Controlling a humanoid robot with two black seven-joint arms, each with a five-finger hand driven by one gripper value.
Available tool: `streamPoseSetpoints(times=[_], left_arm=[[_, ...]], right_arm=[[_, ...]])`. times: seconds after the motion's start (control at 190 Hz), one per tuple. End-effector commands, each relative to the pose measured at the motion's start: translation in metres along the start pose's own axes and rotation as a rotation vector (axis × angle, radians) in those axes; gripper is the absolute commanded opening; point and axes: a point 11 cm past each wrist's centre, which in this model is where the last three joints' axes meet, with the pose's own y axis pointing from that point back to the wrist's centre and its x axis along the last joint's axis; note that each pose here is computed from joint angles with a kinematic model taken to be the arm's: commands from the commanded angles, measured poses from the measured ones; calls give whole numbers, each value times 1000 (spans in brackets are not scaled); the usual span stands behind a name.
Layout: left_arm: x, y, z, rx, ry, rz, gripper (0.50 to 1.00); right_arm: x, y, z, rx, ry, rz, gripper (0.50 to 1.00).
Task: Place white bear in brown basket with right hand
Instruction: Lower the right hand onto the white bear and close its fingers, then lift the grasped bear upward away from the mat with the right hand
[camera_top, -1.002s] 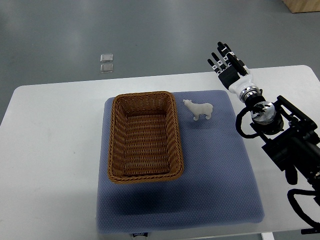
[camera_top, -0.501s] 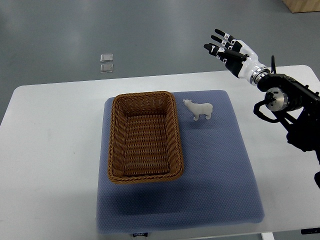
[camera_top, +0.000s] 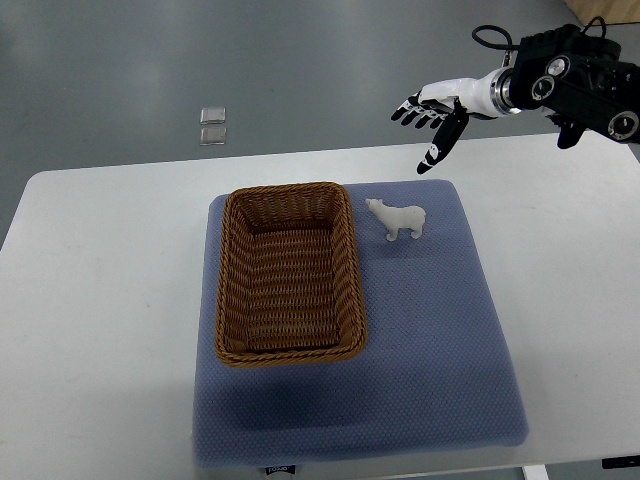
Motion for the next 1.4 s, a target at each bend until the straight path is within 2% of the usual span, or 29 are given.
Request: streamPoseSetpoints(times=[0.0,0.121,0.232,0.965,1.017,1.175,1.233,1.397], left_arm=[[0,0,0,0,0,-1,1000],[0,0,1,-2,0,0,1000],[0,0,0,0,0,1,1000],[0,0,3,-4,0,1,1000],[0,0,2,-3,1,1,1000],[0,0,2,-3,1,1,1000],[1,0,2,-3,1,3,1000],[1,0,2,-3,1,5,1000]], right_arm=[[0,0,-17,-14,80,-24,926],[-14,-11,-33,14,88,-43,924],[-36,-25,-28,15,71,-62,924],[-98,-62,-5,-11,-4,-52,905],[-101,-62,-3,-13,-4,-52,893],[-107,-65,4,-25,-9,-44,803],[-110,-66,6,-29,-9,-47,795],[-116,-67,10,-33,-11,-55,660]])
